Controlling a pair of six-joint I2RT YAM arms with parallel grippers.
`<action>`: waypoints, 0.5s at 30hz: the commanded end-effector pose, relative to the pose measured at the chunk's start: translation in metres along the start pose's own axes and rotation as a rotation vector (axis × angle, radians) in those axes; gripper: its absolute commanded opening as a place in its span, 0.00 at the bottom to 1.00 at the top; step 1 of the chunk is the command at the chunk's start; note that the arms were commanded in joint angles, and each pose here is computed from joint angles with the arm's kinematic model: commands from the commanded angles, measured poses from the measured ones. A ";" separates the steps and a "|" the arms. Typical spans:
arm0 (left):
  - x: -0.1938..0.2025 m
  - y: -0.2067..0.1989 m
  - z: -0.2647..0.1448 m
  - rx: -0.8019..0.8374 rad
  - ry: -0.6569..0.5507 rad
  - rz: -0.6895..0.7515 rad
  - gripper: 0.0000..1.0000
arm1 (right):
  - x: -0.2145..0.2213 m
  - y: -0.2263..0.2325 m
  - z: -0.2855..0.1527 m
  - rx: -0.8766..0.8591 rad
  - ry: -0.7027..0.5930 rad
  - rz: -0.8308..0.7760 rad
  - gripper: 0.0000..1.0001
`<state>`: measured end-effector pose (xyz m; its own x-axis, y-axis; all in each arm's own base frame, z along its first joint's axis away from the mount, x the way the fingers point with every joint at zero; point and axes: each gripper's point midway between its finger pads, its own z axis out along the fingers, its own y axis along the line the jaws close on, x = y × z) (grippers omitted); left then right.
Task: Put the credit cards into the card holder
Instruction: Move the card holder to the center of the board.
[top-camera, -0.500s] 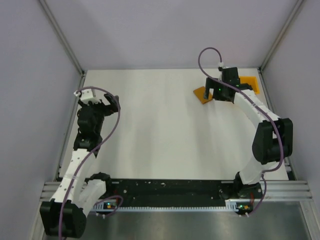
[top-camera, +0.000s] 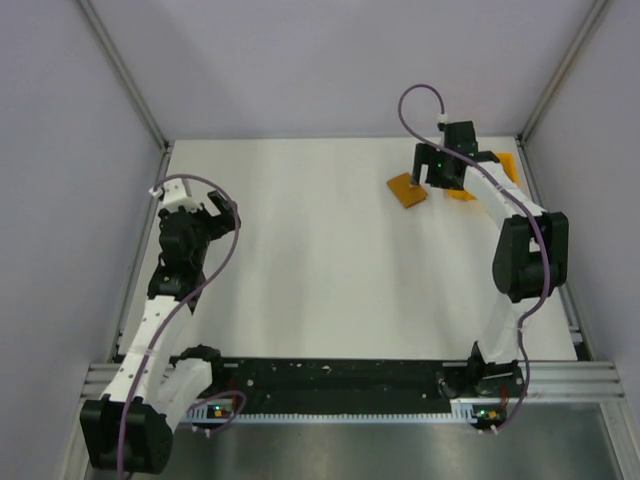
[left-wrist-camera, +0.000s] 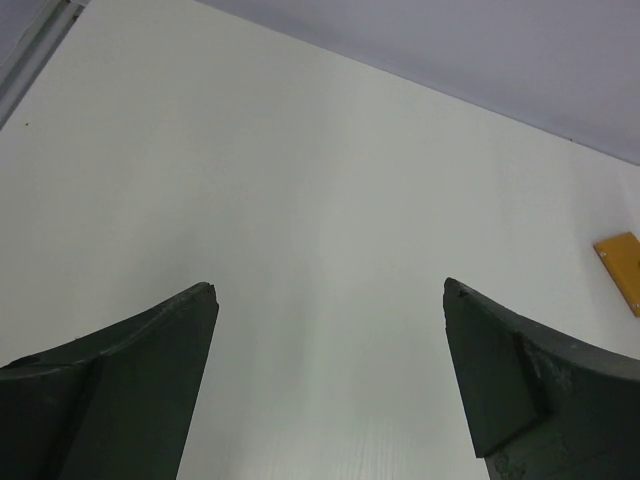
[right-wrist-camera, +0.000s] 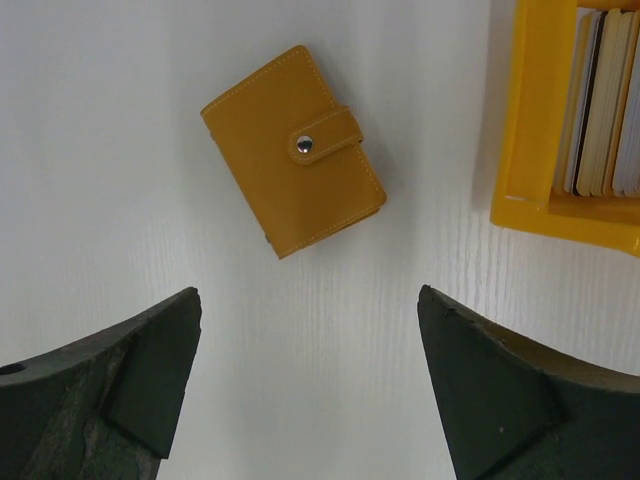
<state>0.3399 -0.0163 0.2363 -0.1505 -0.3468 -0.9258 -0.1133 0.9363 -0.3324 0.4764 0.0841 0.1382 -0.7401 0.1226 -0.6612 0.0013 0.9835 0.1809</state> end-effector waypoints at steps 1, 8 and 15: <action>-0.008 -0.024 -0.001 0.125 -0.002 0.028 0.98 | -0.019 0.007 0.018 -0.039 -0.004 -0.012 0.86; 0.008 -0.041 0.004 0.185 0.069 0.052 0.98 | -0.026 0.003 0.056 -0.010 0.035 -0.004 0.84; 0.012 -0.034 0.001 0.137 0.075 0.103 0.98 | -0.019 0.003 0.093 -0.022 0.081 0.008 0.79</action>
<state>0.3398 -0.0576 0.2100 -0.2955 -0.2765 -0.9145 0.0370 0.9532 -0.3001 0.5405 0.0974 0.0858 -0.7907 0.1169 -0.6010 -0.0037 0.9807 0.1955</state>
